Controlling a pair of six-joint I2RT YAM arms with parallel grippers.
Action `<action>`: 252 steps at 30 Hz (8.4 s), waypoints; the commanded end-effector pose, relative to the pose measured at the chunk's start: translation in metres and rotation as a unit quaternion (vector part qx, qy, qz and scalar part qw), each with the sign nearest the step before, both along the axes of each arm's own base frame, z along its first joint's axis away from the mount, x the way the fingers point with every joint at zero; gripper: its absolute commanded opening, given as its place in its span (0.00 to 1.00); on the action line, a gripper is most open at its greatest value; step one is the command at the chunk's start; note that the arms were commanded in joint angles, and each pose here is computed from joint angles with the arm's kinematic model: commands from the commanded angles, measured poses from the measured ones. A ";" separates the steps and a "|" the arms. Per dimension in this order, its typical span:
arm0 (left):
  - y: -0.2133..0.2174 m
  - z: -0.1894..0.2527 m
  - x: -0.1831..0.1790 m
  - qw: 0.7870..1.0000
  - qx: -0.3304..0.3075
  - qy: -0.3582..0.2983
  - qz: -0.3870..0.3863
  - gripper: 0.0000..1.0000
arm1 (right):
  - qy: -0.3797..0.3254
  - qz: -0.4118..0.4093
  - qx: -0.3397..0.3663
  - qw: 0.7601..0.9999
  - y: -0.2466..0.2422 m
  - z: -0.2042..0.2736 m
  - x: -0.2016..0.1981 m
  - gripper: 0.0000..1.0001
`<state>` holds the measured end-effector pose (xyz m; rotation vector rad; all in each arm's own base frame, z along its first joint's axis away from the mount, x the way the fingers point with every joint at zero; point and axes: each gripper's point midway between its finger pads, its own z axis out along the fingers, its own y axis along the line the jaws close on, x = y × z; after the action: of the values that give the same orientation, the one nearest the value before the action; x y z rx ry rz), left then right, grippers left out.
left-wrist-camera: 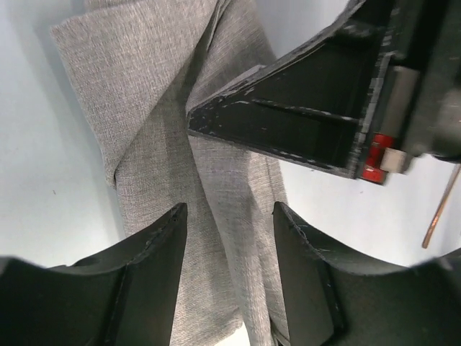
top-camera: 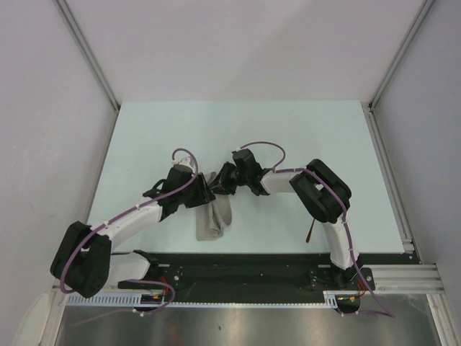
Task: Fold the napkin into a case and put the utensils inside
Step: Fold the 2/3-rectangle-folded napkin at the center of the board.
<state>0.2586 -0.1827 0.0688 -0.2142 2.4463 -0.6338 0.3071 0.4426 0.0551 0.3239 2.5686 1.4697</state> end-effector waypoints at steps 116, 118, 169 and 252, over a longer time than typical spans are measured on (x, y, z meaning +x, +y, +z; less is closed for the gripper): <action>0.039 -0.074 0.069 0.983 0.076 0.080 0.145 0.13 | -0.230 0.004 -0.446 0.865 -0.121 -0.037 0.039 0.00; 0.039 -0.072 0.069 0.985 0.072 0.072 0.138 0.14 | -0.231 0.000 -0.450 0.862 -0.124 -0.035 0.040 0.00; -0.051 0.018 0.024 0.995 -0.021 -0.029 -0.089 0.54 | -0.212 0.026 -0.239 0.947 -0.086 0.021 0.030 0.31; -0.062 0.016 -0.084 0.963 0.251 -0.029 -0.090 0.00 | -0.081 0.003 0.096 0.992 -0.096 0.020 -0.050 1.00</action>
<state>0.1719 -0.2467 0.0686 0.2369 2.5259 -0.0195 0.2642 0.3326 0.0700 0.2511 2.3428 1.6189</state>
